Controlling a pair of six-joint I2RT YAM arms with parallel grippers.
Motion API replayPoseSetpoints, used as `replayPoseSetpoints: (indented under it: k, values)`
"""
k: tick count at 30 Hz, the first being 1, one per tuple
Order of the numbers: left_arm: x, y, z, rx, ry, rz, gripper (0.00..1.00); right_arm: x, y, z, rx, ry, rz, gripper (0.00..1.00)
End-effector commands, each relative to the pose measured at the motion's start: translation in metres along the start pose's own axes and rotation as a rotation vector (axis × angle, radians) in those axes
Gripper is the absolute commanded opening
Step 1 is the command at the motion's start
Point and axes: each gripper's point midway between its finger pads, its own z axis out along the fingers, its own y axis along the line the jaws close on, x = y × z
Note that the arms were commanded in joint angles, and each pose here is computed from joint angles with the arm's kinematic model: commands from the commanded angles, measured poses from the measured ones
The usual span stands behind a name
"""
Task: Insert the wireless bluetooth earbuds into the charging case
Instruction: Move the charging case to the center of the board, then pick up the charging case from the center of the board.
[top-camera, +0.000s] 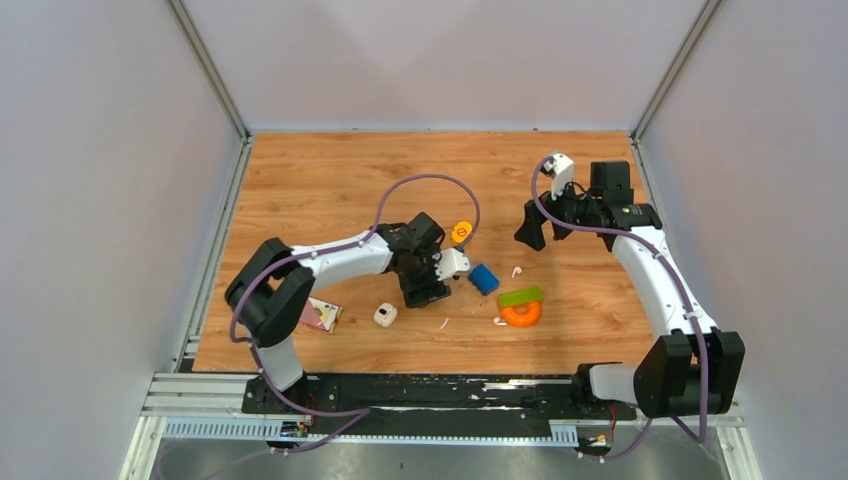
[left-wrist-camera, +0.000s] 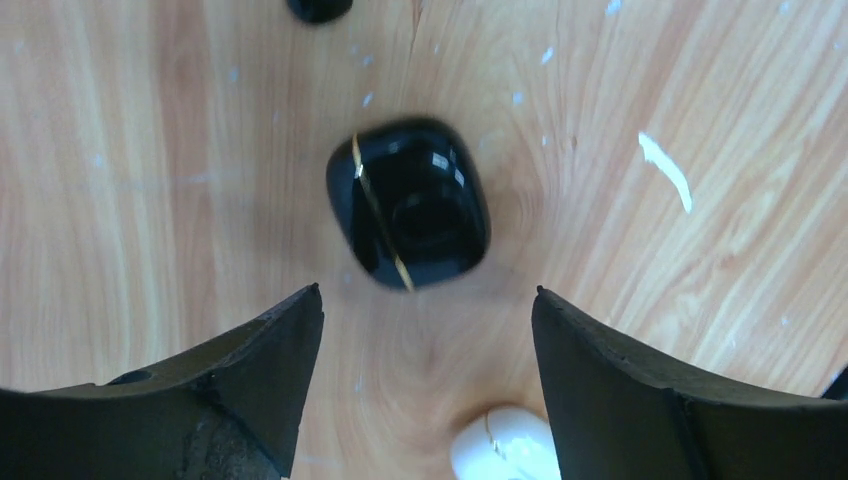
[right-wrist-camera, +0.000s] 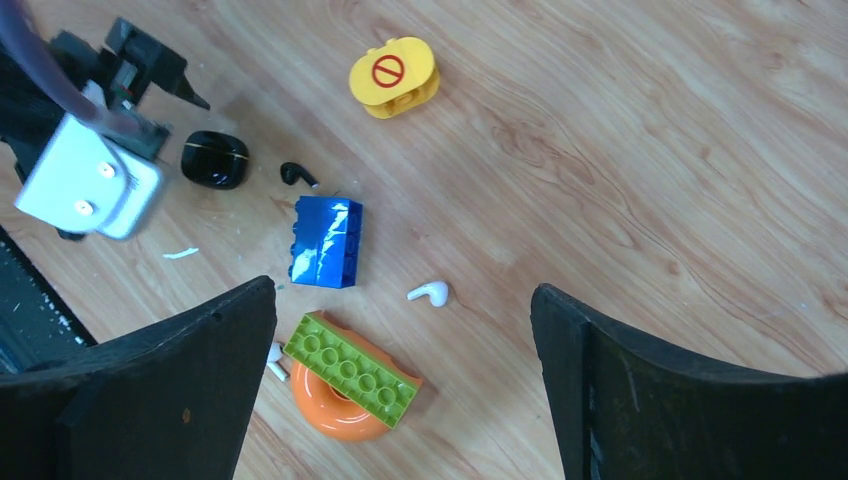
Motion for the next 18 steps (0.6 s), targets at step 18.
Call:
replayPoseSetpoints:
  k: [18]
  values:
    - [0.018,0.116,-0.198,-0.207,-0.798,-1.122,1.00,0.006,0.159,0.102,-0.597,0.041,-1.026,0.70]
